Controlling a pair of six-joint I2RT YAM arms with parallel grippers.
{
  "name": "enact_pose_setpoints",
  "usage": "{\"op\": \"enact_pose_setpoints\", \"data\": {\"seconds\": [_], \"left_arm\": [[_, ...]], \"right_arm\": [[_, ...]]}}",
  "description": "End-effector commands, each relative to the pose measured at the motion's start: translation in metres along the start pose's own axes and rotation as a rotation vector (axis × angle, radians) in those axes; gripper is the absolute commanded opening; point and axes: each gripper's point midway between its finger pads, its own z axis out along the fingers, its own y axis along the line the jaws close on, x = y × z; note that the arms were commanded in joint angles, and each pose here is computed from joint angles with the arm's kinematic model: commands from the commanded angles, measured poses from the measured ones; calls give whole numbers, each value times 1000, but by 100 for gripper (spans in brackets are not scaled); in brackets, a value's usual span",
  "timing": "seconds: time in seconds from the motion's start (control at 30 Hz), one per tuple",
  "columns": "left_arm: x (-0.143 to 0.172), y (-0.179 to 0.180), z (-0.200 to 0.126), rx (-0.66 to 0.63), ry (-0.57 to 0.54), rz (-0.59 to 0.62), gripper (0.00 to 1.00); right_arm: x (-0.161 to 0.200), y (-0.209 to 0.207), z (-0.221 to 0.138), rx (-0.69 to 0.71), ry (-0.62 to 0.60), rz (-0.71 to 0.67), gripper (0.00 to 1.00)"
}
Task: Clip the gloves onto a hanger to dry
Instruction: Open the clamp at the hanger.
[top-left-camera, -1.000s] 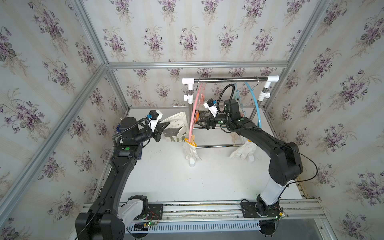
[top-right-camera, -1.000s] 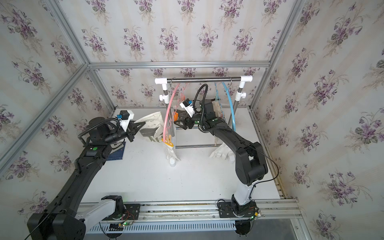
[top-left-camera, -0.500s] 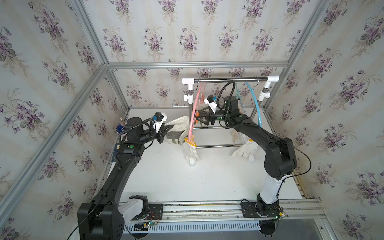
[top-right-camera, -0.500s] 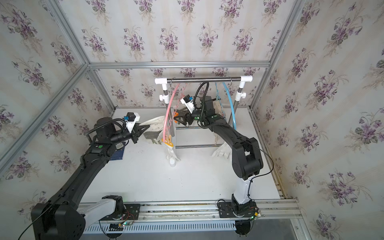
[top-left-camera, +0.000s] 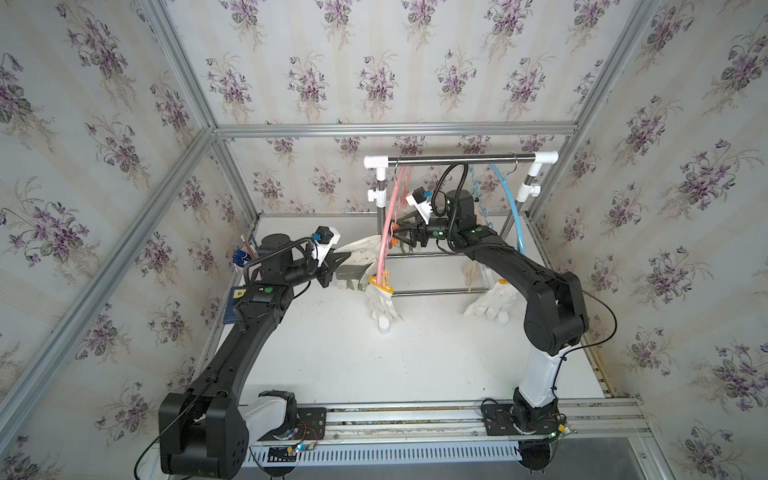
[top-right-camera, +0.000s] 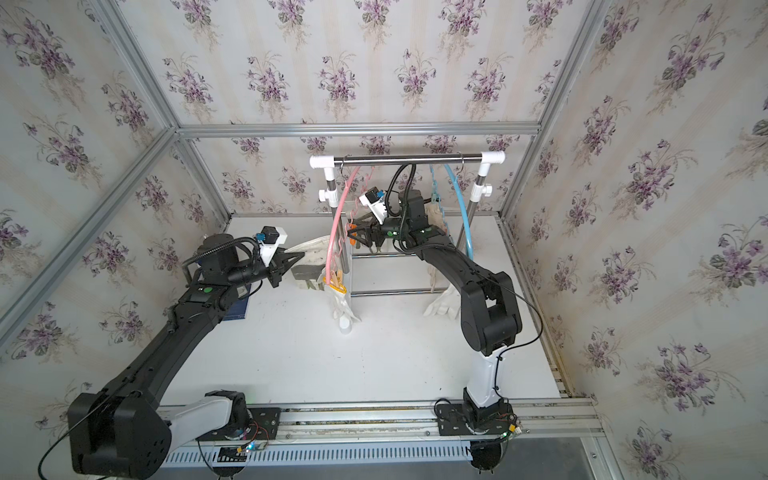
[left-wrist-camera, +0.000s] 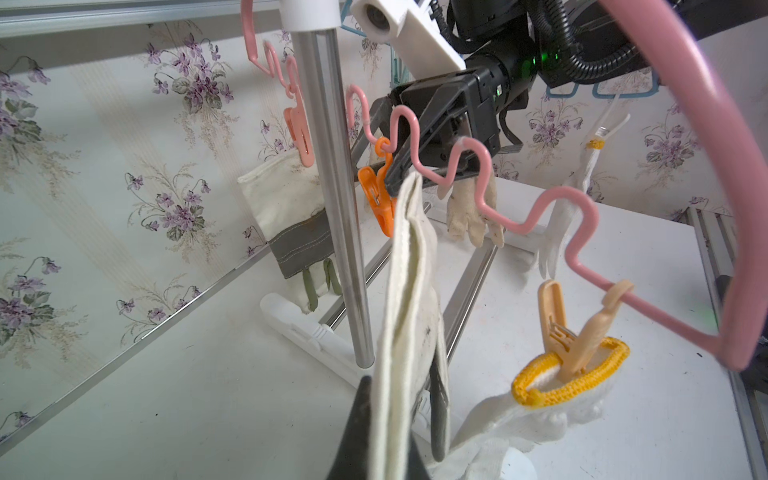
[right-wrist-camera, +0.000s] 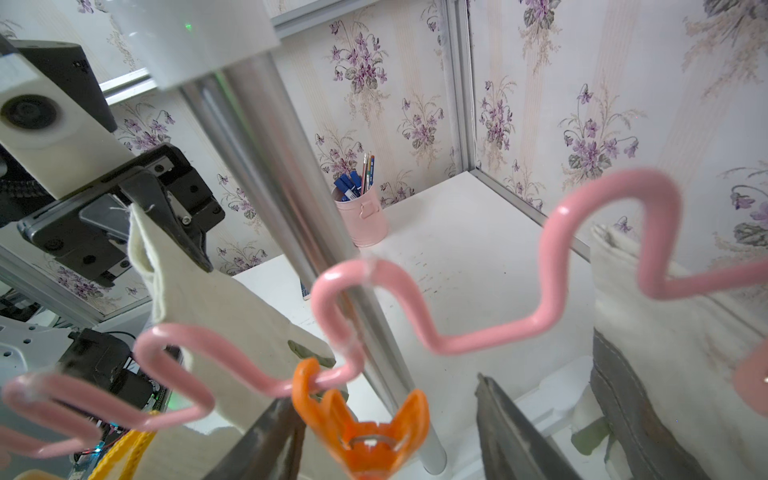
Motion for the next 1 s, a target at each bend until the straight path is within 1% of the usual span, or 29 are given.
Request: {"op": "enact_pose_setpoints", "data": {"seconds": [0.0,0.17,0.33,0.47,0.73,0.83,0.9,0.97], "left_arm": [[-6,1,2,-2,-17,44,0],[0,-2,8,16,2,54,0],[9,-8,22,51,60,85,0],[13,-9,29,60,74,94,0],[31,-14,29,62,109,94,0],[34,-14,29,61,107,87,0],[33,-13,31,62,102,86,0],[33,-12,32,65,100,84,0]], "right_arm": [[-5,3,1,-26,-16,-12,62],[-5,4,1,-31,-14,-6,57],[-4,3,1,-27,-12,0,50],[-5,4,1,-27,-12,0,46],[-5,4,1,-34,-12,0,40],[-3,4,2,-39,-10,3,39],[-3,4,3,-41,-9,3,35],[-1,4,3,-44,-5,6,35]]}}
